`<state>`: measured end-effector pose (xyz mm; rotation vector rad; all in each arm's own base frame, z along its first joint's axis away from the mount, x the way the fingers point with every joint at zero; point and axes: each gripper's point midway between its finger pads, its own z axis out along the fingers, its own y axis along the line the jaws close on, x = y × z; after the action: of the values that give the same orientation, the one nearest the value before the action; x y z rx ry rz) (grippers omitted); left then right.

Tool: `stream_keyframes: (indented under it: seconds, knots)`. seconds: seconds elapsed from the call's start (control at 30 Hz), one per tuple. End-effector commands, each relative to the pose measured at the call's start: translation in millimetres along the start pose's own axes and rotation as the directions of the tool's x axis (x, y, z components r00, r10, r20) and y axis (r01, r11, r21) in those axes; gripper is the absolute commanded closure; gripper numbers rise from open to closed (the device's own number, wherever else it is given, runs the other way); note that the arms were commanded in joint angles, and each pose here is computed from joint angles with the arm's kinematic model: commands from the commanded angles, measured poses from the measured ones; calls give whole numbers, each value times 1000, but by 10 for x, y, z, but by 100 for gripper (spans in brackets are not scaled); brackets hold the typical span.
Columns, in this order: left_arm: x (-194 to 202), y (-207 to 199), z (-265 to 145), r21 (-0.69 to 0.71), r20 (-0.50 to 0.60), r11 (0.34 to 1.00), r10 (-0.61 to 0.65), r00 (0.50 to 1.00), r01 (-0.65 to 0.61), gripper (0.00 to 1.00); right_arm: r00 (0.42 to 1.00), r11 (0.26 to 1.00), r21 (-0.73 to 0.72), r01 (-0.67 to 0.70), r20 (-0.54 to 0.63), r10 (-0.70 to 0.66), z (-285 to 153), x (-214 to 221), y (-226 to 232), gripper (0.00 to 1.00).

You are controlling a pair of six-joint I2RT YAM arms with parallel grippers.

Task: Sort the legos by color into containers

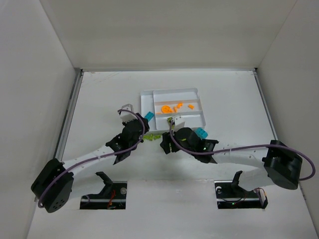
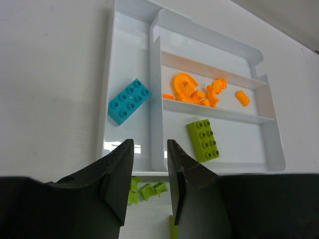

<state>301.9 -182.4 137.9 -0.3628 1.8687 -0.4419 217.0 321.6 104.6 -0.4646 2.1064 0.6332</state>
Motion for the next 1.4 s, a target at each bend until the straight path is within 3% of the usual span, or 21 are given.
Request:
stream_keyframes:
  seconds: [0.0,0.2,0.3,0.37,0.53,0.7,0.9,1.37]
  knots:
    - [52,168,-125,-25,-13,1000,-5,1000,5,70,995,1000,-15,-2,98,3,-52,-364,272,32]
    - [217,521,-287,-82,-52,997,-4,999,-1,72,995,999,-23,42,92,-40,73,-534,533,62]
    - [308,681,-352,-108,-70,994,14,997,-21,76,997,999,-11,35,73,-34,265,-527,605,66]
    - [369,768,-371,-123,-81,992,7,997,-18,78,999,1000,4,14,42,-15,434,-451,643,65]
    - [450,911,-402,-148,-93,989,-7,996,-6,78,998,995,86,-51,-21,53,713,-228,572,50]
    - [480,982,-402,-149,-98,988,-42,994,27,73,991,983,151,-104,-67,116,898,12,484,47]
    - [529,989,-376,-119,-127,992,-52,990,37,65,984,961,236,-142,-74,164,1060,147,304,48]
    - [655,1001,-397,-97,-174,994,-64,983,48,59,990,922,366,-126,-17,142,1233,119,65,60]
